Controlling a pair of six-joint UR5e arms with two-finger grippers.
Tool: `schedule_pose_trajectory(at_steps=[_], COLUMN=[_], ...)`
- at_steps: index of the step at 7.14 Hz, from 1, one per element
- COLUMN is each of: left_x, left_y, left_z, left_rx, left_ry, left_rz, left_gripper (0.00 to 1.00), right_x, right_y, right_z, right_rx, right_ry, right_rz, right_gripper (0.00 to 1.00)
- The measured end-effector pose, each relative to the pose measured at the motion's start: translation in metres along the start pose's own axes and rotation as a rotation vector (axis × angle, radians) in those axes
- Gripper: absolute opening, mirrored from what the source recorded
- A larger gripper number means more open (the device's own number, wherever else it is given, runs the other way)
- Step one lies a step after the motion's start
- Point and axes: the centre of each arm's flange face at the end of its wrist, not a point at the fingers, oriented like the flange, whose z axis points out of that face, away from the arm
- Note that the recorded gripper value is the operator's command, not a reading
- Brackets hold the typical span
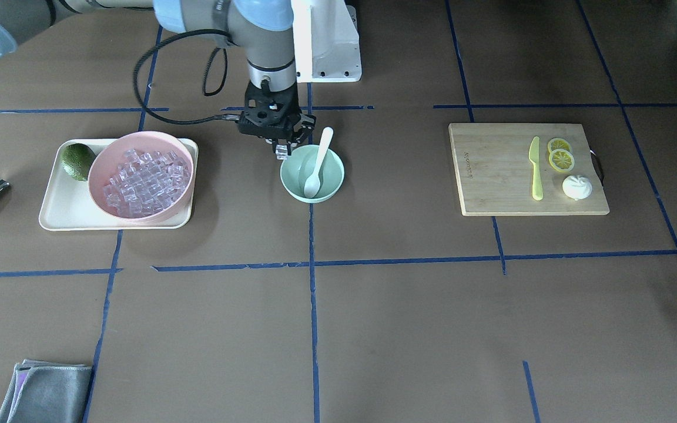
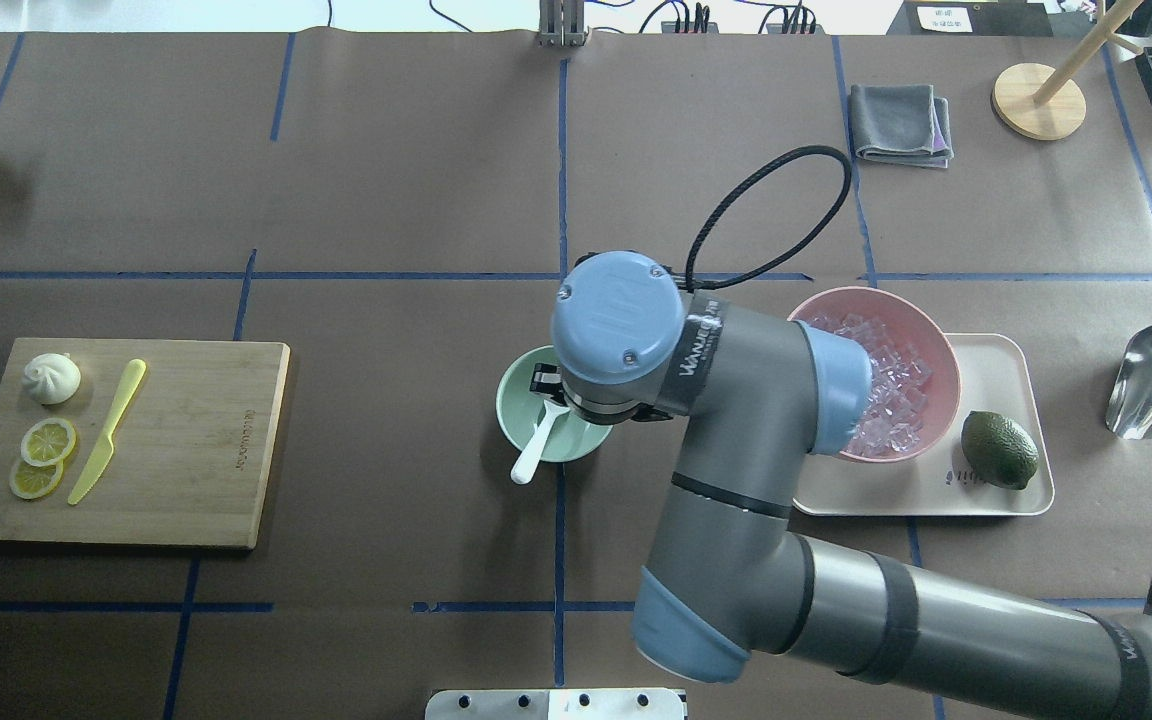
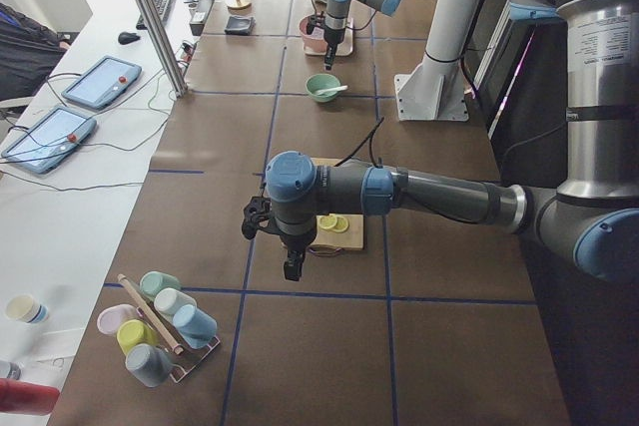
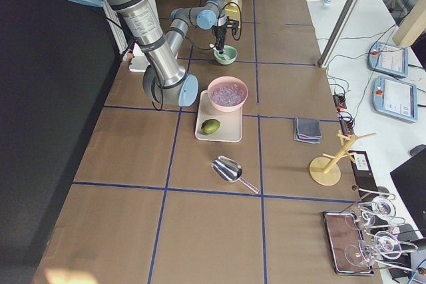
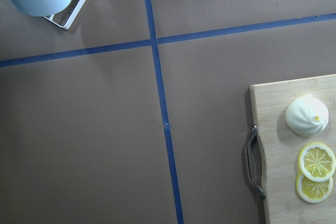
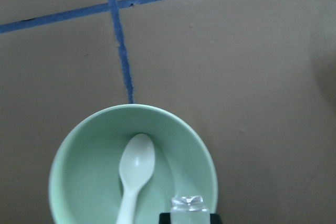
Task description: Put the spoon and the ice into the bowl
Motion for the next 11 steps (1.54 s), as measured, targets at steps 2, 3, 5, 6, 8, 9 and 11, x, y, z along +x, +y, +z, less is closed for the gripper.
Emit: schedule_pose_trajectory(at_steps=[2, 3, 5, 6, 8, 9, 11], left_x=[0.000, 0.000, 0.001, 0.001, 0.003, 0.003, 0.003], left_y=[0.000, 0.000, -0.001, -0.001, -0.001, -0.001, -0.001], left_z=[0.000, 0.000, 0.000, 0.000, 0.000, 0.000, 0.001], left_rx=[-0.001, -0.001, -0.001, 0.000, 0.003, 0.003, 0.000], left_ry=[0.000, 0.001, 0.001, 0.008, 0.030, 0.033, 0.034], left_rz=[-0.002, -0.002, -0.002, -0.002, -0.003, -0.005, -0.010], left_gripper=[1.00, 1.00, 1.00, 1.00, 1.00, 1.00, 1.00], right_x=[-0.037, -0.041, -0.041, -0.041, -0.042, -0.043, -0.042], right_y=[0.009, 0.012, 0.016, 0.017, 0.018, 0.017, 0.001], right_z=[0.017, 0.022, 0.026, 0.027, 0.028, 0.026, 0.014], right_rx=[0.002, -0.001, -0.005, -0.006, -0.008, -0.007, 0.002], right_ry=[0.032, 0.040, 0.048, 0.050, 0.050, 0.047, 0.031], right_rz=[0.013, 0.011, 0.005, 0.000, -0.008, -0.014, -0.040], right_gripper=[0.09, 0.23, 0.83, 0.97, 0.98, 0.98, 0.98])
